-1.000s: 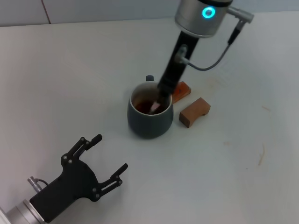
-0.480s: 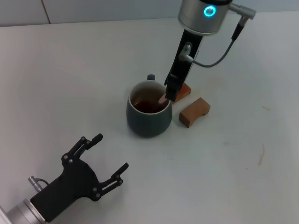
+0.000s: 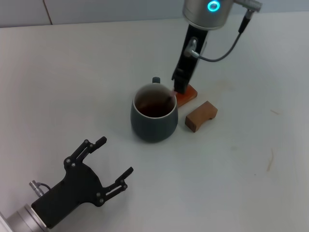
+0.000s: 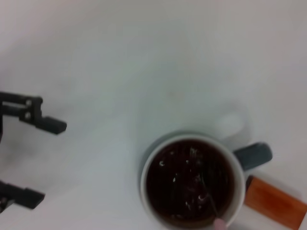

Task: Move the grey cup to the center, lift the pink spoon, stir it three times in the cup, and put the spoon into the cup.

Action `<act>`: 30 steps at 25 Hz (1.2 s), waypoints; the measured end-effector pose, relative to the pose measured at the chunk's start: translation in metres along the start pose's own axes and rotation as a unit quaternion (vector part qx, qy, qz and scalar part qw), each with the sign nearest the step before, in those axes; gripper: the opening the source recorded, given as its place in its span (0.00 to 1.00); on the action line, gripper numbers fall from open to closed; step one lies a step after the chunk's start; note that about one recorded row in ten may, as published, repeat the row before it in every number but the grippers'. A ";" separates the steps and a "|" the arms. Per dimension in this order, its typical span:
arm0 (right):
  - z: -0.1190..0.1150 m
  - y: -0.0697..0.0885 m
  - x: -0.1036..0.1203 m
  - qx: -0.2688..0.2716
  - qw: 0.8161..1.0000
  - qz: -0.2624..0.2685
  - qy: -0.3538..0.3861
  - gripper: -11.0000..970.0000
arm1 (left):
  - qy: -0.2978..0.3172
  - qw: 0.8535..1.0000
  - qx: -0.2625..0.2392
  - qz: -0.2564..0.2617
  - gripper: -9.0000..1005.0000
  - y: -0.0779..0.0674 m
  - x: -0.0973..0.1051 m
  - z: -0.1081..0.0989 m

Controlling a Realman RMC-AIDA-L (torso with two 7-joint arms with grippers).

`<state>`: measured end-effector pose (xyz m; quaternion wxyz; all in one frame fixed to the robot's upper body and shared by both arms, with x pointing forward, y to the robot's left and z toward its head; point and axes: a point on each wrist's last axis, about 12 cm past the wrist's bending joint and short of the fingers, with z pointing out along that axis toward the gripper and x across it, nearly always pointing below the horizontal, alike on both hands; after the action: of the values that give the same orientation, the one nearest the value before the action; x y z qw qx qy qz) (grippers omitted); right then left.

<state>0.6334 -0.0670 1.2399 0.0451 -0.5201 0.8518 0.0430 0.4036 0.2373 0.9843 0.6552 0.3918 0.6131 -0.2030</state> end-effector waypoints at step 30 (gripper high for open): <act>0.037 0.043 0.166 -0.016 0.852 -0.090 -0.515 0.78 | -0.006 0.999 -0.038 -0.027 0.86 0.016 -0.002 0.004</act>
<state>0.5206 -0.1895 1.1840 0.4727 -0.4984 0.6554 0.3140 0.4183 0.2436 0.9898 0.6672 0.3489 0.6271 -0.1996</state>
